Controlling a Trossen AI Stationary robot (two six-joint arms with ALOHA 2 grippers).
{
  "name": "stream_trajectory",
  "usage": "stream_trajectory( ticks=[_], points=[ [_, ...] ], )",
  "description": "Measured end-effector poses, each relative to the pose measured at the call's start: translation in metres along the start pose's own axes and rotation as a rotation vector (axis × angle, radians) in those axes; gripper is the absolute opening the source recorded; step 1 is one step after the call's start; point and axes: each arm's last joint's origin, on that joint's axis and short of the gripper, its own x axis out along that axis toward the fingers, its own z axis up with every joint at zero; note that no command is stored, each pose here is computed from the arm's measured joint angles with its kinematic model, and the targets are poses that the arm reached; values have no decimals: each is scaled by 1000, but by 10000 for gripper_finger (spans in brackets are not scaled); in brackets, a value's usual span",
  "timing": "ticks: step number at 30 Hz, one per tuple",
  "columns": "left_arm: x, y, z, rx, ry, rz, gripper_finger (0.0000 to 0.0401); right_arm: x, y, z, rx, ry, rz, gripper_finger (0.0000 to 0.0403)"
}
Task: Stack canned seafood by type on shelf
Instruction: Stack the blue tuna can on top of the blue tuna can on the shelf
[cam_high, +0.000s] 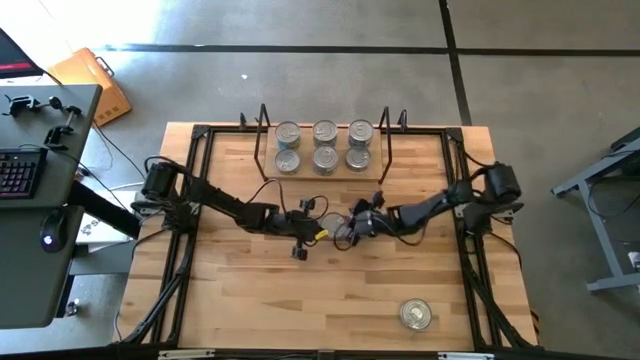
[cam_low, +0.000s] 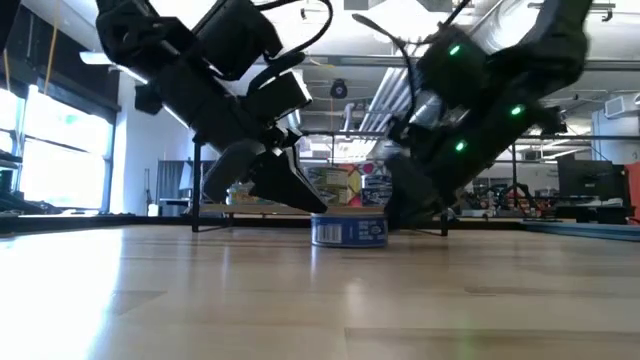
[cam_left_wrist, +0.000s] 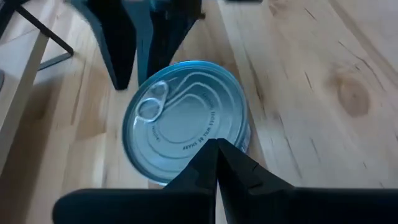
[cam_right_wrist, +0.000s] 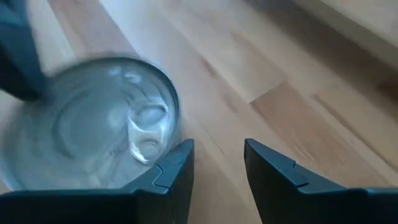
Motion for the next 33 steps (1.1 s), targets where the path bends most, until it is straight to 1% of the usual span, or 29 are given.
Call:
stream_trajectory(
  ticks=[3,6,8,10,14,16,18,20,24,27,29,31,33],
  points=[
    [0,6,-2,-14,-11,7,0,13,-2,1,-42,70,63,135],
    [1,12,-3,11,-15,21,0,13,2,0,-37,110,99,135],
    [2,16,-4,39,-13,43,0,7,6,-2,-37,138,112,135],
    [3,21,-4,63,-11,91,0,-3,13,-6,-45,169,137,135],
    [0,26,-4,103,31,195,0,-25,32,-15,-84,216,247,135],
    [-4,24,-2,116,29,198,0,-34,42,-20,-116,211,284,135],
    [-11,22,3,127,19,189,0,-41,49,-25,-150,193,295,135],
    [-18,19,9,135,1,181,0,-46,54,-30,-180,162,271,135],
    [-27,11,14,156,-9,158,0,-49,57,-32,-213,65,168,135],
    [-29,6,16,159,-19,143,0,-44,57,-28,-334,-2,132,135],
    [-29,3,13,155,-3,101,0,-37,50,-21,-375,-31,82,135],
    [-29,-1,10,128,20,37,0,-27,37,-12,-332,-34,8,135],
    [-29,-3,6,80,47,-20,0,-14,20,-3,-229,-21,-54,134]
  ],
)
